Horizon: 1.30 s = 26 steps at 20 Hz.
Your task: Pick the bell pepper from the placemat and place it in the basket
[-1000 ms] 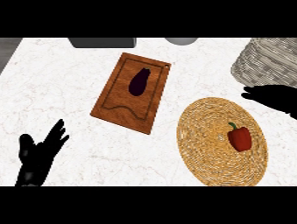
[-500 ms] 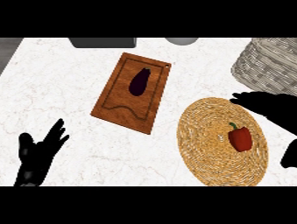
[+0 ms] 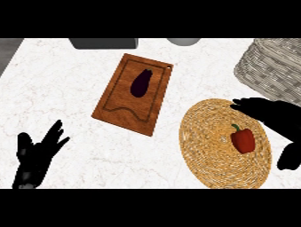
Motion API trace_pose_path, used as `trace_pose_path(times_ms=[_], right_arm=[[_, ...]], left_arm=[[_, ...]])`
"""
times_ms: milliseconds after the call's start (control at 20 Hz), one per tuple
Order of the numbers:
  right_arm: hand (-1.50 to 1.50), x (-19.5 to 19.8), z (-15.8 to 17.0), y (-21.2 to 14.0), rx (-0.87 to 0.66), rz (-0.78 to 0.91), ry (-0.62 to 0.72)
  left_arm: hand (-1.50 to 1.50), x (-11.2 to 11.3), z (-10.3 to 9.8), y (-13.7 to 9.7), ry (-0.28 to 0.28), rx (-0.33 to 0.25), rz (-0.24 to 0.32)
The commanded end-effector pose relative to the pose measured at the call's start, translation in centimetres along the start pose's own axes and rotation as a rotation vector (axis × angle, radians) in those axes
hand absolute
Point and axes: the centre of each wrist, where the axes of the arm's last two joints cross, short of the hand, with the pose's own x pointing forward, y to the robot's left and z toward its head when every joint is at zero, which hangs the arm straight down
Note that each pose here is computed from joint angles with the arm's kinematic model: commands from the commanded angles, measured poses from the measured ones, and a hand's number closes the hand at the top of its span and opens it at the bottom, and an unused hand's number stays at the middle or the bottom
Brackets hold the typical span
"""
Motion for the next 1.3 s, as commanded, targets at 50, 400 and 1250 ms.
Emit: trace_pose_path(times_ms=[50,400,1250], right_arm=[[-1.50,0.2,-1.4,1.9,-0.021,-0.014,-0.011],[-1.50,-1.7,-3.2,2.5,-0.006,0.006,-0.016],[-1.50,-2.2,-5.1,5.7,0.084,0.052,0.038]], left_arm=[[0.00,-2.4,1.4,-2.8,0.097,-0.018,-0.001],[0.00,-2.0,0.3,-0.9,0.077,-0.020,-0.010],[0.00,-2.6,1.0,0.2,0.091,-0.006,-0.002]])
